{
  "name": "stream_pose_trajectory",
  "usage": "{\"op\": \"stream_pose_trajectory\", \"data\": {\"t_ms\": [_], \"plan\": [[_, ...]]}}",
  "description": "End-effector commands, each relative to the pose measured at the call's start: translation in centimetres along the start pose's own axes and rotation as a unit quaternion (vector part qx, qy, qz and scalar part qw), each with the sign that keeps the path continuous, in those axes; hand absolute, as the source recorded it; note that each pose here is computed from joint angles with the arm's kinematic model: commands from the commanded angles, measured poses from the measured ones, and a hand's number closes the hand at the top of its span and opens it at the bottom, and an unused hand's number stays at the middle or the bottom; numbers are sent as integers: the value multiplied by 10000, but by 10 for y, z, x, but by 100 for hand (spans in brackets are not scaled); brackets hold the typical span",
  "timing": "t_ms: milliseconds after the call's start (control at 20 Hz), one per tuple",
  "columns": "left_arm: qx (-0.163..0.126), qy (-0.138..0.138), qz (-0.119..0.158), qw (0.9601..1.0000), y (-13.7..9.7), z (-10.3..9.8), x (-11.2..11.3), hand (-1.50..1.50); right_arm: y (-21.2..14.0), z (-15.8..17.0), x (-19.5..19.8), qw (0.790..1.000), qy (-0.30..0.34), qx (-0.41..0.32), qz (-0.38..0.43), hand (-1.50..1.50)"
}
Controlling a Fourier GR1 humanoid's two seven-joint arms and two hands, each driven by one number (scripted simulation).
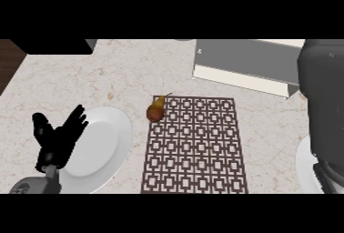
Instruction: Pick the croissant from the placemat and place it in the tiered shelf
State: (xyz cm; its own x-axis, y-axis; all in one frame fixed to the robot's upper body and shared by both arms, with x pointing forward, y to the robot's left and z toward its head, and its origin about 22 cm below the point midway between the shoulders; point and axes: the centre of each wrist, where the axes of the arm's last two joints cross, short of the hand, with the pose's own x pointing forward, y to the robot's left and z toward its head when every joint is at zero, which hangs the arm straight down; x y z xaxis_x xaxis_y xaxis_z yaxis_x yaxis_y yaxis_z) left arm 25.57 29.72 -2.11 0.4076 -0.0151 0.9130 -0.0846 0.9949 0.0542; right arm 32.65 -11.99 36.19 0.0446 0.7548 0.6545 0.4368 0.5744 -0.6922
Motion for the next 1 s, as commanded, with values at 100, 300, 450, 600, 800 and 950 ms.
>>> {"op": "stream_pose_trajectory", "data": {"t_ms": [100,300,450,600,800,950], "plan": [[-66,100,55,9999,-3,-5,6,0,-36,-56,-33,9991,404,15,127,150],[-56,156,-11,9999,-9,5,-17,0,-33,-75,-35,9976,454,366,364,150],[-37,174,-28,9998,-8,12,-6,0,-17,-77,-44,9958,399,570,594,150],[-16,174,56,9998,-2,0,-20,0,-8,-95,-46,9955,310,521,727,150],[-96,153,18,9998,-20,9,-6,0,-3,-114,-71,9950,357,419,839,150],[-126,126,-29,9998,-20,-2,-14,0,11,-119,-73,9958,381,342,757,150]]}}
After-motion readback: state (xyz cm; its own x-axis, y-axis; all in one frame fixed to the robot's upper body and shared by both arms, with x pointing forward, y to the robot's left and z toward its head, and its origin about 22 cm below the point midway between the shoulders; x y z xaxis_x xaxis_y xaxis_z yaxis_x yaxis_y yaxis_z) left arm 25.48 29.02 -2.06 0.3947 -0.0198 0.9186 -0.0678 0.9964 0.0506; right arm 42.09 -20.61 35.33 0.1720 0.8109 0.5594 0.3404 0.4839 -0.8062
